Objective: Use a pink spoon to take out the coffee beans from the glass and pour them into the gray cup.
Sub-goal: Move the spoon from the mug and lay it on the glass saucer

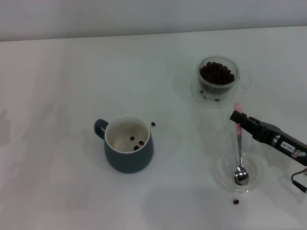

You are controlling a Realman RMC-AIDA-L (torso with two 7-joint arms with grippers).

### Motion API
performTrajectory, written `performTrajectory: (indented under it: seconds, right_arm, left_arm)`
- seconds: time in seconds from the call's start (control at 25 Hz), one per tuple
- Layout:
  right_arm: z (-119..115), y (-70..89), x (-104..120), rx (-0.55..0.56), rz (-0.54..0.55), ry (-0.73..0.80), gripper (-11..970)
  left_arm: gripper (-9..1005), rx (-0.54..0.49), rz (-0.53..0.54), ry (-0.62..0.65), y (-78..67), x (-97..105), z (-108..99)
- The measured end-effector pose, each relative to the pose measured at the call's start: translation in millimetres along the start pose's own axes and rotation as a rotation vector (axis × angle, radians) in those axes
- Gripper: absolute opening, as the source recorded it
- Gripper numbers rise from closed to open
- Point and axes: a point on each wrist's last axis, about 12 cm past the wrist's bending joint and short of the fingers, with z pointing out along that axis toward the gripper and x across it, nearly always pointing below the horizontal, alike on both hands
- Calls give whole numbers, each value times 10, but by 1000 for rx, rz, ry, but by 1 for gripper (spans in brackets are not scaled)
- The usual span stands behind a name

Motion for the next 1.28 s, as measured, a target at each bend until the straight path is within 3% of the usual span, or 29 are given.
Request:
performTrajectory:
  seconds: [1.28]
  right_arm:
    - [12, -37, 31, 28, -16, 41, 257]
  left_arm:
    - [442, -2, -3, 4, -10, 5, -14]
